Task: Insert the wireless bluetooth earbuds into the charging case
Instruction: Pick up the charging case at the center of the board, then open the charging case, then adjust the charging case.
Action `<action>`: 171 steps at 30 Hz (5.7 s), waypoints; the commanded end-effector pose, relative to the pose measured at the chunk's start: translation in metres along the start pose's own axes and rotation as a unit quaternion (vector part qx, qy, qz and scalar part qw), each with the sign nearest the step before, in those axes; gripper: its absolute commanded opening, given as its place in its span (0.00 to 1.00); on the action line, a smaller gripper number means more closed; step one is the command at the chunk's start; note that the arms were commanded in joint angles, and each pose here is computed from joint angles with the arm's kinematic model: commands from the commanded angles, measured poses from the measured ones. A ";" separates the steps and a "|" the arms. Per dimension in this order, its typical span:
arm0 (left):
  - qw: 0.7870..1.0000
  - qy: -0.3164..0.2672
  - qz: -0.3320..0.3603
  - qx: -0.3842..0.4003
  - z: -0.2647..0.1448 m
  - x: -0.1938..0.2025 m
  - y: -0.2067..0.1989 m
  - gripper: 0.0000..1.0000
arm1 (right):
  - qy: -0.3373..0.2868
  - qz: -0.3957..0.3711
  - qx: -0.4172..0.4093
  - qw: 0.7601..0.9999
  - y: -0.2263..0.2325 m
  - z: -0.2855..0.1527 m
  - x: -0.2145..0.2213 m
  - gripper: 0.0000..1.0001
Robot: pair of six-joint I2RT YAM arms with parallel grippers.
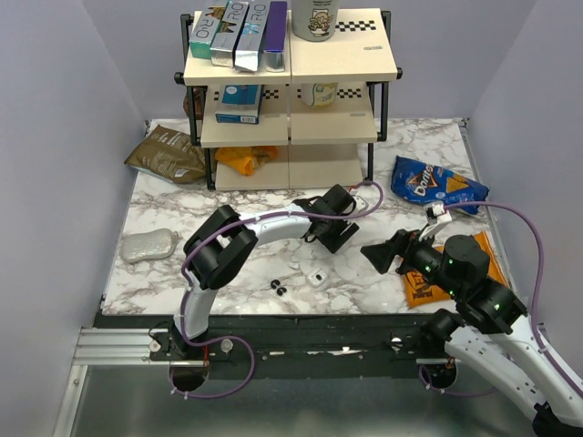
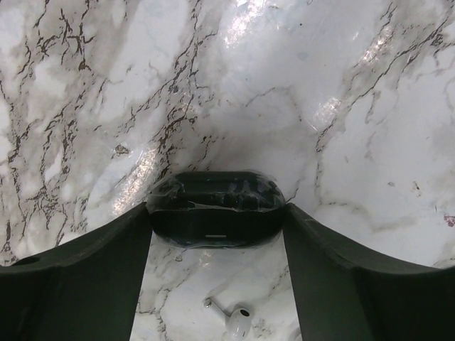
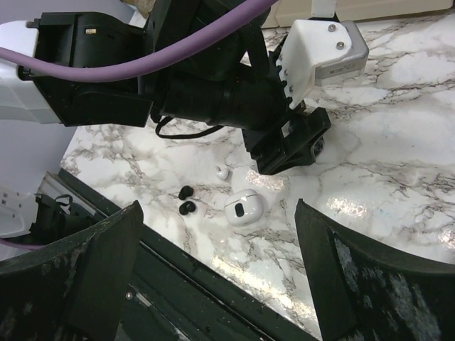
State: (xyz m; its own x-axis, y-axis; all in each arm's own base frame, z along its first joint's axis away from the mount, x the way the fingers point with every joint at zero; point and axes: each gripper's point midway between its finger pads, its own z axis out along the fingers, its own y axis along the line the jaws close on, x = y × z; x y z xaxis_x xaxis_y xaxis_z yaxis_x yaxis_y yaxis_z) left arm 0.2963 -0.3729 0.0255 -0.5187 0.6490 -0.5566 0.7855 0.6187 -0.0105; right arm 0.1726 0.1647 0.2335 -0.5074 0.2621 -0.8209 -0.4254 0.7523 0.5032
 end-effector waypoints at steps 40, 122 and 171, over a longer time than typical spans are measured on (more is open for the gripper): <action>0.839 -0.542 0.011 0.047 -0.236 0.008 -0.026 0.00 | 0.126 -0.084 -0.113 0.982 0.069 0.049 -0.018 0.90; 0.838 -0.542 0.058 0.004 -0.255 0.011 -0.037 0.00 | 0.196 -0.106 -0.122 0.967 0.100 0.120 0.024 0.54; 0.856 -0.441 0.043 0.268 -0.291 -0.011 -0.069 0.94 | -0.020 -0.417 -0.145 0.897 0.116 0.057 -0.061 0.01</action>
State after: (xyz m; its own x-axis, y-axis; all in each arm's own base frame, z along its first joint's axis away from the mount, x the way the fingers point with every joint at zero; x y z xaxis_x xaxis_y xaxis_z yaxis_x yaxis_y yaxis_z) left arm 0.1864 -0.2809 0.2775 -0.0655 -0.1302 -0.9893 0.8923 0.4361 -0.1165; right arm 0.1990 0.2701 0.3103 -0.0542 -0.2703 -0.9612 -0.8283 0.5497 -0.1079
